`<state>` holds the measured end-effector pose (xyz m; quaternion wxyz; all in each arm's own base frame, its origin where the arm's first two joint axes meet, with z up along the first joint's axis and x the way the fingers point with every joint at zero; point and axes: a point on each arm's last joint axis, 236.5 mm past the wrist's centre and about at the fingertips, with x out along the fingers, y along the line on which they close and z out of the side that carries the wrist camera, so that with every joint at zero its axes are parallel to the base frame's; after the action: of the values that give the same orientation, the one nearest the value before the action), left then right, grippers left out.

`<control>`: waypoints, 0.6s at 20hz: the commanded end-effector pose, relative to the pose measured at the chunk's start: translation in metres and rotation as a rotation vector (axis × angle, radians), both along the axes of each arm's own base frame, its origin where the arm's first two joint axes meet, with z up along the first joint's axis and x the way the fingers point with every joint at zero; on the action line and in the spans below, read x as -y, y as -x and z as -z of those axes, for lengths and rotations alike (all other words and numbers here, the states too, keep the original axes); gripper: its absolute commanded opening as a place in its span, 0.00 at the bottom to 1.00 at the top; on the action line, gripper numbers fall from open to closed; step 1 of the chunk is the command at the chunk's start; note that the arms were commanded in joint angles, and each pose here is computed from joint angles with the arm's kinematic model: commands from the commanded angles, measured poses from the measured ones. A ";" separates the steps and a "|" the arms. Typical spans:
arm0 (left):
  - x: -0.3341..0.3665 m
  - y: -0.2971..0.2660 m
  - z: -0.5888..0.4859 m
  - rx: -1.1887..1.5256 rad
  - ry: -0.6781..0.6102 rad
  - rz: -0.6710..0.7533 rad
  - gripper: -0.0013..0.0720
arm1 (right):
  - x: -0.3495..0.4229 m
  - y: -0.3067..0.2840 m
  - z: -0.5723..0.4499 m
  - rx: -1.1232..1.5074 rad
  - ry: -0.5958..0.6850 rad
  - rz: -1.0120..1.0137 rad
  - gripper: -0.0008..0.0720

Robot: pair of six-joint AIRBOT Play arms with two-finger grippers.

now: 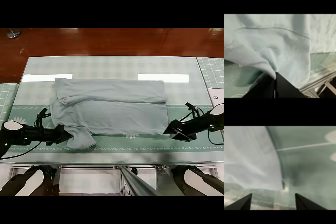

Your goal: Fold the shirts.

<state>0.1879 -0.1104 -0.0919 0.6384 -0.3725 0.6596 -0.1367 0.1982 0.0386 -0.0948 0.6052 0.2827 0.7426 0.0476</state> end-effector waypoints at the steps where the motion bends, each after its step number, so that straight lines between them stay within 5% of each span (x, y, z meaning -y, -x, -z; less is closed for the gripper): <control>1: 0.001 -0.001 -0.001 0.003 0.003 0.000 0.04 | -0.025 -0.024 0.008 0.046 -0.061 0.047 0.86; 6: 0.001 -0.001 -0.001 0.003 0.003 0.000 0.04 | -0.028 -0.053 0.009 0.112 -0.084 0.154 0.83; 7: 0.000 -0.001 -0.001 0.003 0.002 0.000 0.04 | -0.028 -0.053 0.010 0.112 -0.084 0.151 0.67; 9: 0.000 -0.004 -0.004 0.012 0.002 0.003 0.04 | -0.029 -0.055 0.008 0.145 -0.089 0.103 0.07; 12: -0.008 -0.026 -0.025 0.071 0.000 0.005 0.04 | -0.018 -0.077 -0.013 0.214 -0.087 0.072 0.04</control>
<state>0.2008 -0.1069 -0.0812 0.6498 -0.3696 0.6486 -0.1432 0.2595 0.0597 -0.0968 0.6531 0.3363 0.6752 0.0666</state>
